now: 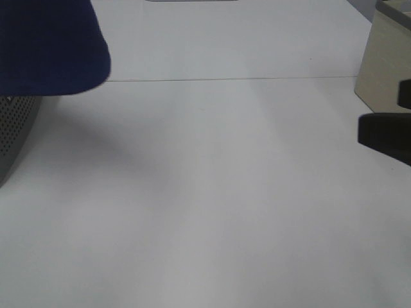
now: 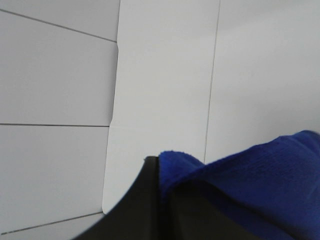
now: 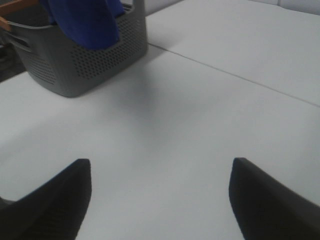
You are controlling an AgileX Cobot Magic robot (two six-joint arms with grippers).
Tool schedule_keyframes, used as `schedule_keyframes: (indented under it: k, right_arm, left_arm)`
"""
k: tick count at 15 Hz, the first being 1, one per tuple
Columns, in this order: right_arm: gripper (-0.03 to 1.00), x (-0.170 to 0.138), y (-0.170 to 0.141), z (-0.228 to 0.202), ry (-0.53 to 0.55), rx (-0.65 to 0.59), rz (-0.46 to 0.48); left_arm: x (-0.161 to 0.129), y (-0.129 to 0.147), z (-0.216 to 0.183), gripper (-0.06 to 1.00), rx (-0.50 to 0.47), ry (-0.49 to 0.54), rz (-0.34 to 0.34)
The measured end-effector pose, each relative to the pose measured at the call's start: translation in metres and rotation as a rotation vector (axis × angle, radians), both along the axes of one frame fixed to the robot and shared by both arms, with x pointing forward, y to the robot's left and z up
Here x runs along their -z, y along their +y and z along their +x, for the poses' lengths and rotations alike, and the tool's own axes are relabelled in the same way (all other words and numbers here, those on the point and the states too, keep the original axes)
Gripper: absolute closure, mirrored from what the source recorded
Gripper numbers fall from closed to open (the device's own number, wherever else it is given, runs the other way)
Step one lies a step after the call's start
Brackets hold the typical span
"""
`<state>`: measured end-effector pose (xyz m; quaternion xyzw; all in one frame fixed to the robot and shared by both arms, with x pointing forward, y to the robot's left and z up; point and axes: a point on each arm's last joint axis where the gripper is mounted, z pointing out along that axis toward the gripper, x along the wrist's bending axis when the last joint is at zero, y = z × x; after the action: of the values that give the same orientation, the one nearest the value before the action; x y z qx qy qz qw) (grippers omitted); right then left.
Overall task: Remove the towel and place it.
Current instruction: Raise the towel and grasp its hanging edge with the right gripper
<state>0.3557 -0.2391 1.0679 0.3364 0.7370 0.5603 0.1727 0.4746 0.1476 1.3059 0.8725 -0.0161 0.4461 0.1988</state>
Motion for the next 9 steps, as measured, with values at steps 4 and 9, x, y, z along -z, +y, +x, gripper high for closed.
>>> schedule_keyframes:
  k: [4, 9]
  right_arm:
    - [0.22, 0.013, 0.008, 0.059, -0.126, -0.203, 0.162]
    - [0.22, 0.037, 0.019, 0.105, -0.073, -0.364, 0.257]
  left_arm:
    - [0.000, -0.027, -0.020, 0.94, 0.121, 0.002, 0.001]
    - [0.002, -0.039, -0.027, 0.94, 0.165, 0.009, 0.007]
